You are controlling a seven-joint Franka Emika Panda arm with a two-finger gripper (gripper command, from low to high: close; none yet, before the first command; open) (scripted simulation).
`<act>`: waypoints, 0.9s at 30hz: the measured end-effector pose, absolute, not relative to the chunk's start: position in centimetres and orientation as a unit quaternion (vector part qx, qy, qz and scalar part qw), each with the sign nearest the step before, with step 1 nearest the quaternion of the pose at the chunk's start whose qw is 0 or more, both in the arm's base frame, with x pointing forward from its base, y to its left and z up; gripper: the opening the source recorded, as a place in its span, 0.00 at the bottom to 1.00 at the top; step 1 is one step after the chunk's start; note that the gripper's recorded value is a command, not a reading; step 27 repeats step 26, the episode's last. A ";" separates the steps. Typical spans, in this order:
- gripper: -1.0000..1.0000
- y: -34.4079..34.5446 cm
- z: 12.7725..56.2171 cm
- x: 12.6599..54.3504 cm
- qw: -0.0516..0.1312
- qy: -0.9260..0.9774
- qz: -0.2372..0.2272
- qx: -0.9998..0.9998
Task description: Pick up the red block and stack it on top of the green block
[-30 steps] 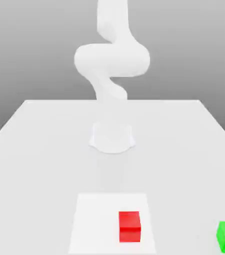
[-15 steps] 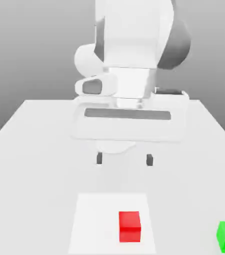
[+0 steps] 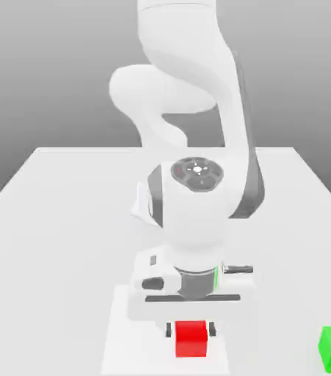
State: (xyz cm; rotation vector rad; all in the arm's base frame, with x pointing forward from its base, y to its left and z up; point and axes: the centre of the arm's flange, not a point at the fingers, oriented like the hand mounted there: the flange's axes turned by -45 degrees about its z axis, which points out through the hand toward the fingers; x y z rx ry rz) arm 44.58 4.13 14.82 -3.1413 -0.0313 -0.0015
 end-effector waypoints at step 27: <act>1.00 28.3 19.0 46.5 0.001 -0.105 0.000 -0.994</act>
